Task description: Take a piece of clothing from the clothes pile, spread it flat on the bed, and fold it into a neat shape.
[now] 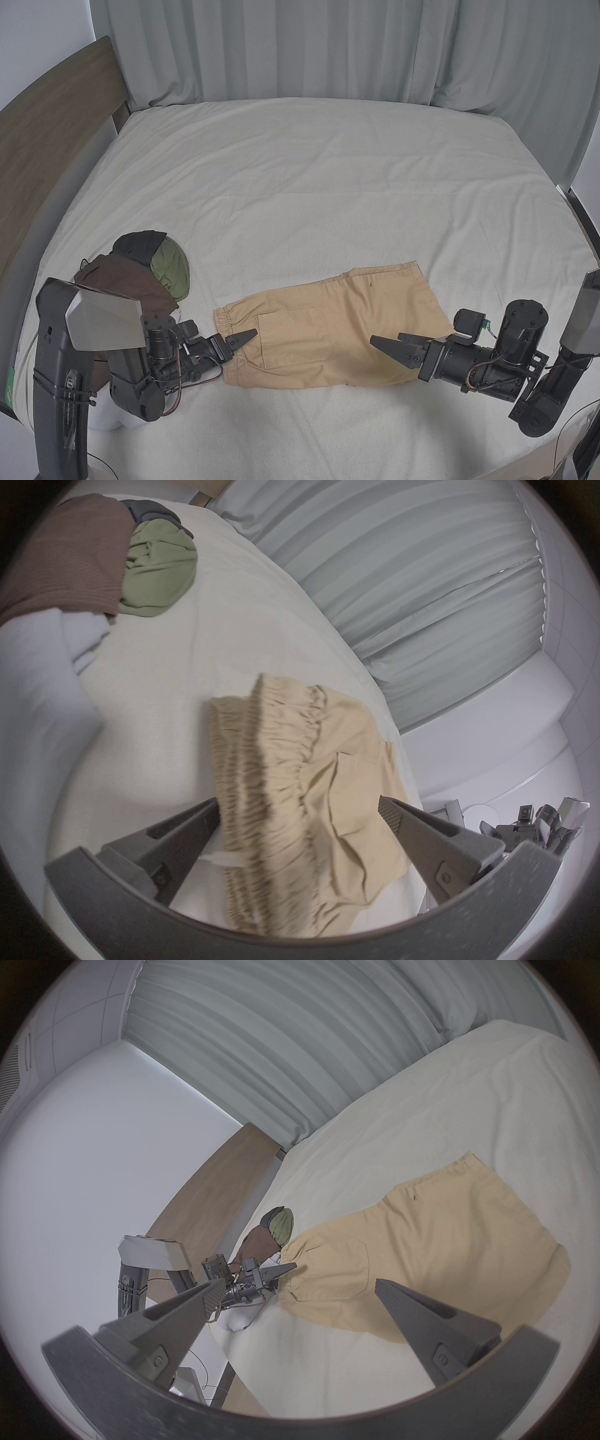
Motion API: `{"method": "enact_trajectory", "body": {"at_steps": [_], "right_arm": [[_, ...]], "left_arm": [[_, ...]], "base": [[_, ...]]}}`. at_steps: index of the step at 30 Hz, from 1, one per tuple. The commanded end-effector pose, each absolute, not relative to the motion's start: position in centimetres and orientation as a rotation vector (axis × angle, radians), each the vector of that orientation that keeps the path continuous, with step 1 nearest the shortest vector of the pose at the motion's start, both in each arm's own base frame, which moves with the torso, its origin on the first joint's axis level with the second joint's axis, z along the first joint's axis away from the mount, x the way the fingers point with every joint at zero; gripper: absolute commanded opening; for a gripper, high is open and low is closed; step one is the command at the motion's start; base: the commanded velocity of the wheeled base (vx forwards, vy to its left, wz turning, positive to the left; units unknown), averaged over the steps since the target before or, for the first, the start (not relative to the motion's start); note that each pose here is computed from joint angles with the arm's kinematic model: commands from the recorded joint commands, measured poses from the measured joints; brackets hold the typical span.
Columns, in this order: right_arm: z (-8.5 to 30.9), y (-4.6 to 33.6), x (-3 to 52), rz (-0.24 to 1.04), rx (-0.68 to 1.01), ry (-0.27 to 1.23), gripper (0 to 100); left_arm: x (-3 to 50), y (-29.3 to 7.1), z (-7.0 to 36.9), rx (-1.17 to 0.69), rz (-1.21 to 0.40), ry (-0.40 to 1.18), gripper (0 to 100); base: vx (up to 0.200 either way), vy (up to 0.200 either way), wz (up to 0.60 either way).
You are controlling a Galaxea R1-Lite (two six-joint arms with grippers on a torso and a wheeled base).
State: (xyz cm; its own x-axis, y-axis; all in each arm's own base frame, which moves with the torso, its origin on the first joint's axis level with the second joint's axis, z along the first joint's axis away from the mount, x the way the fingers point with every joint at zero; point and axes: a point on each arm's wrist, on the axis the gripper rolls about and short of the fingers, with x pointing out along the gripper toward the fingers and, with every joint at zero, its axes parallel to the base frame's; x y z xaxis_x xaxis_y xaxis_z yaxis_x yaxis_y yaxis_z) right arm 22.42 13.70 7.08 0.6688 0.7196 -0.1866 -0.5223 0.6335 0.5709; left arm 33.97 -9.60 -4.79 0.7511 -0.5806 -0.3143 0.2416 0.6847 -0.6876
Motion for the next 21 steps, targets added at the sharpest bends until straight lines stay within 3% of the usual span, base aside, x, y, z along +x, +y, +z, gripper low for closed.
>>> {"method": "enact_trajectory", "body": {"at_steps": [1,17,18,21], "right_arm": [[7.15,13.71,22.39,0.737,0.506,0.421,100],[7.06,13.61,22.13,0.737,0.505,0.431,100],[7.06,13.58,22.15,0.735,0.505,0.430,100],[7.06,13.57,22.16,0.734,0.505,0.430,100]], "left_arm": [[34.17,-10.82,-4.59,-0.675,-0.513,0.540,100],[33.75,-10.87,-5.15,-0.673,-0.506,0.566,100],[33.74,-10.86,-5.20,-0.672,-0.504,0.567,0],[33.72,-10.79,-5.47,-0.673,-0.498,0.573,0]], "base": [[0.000,0.000,0.00],[0.000,0.000,0.00],[0.000,0.000,0.00],[0.000,0.000,0.00]]}}
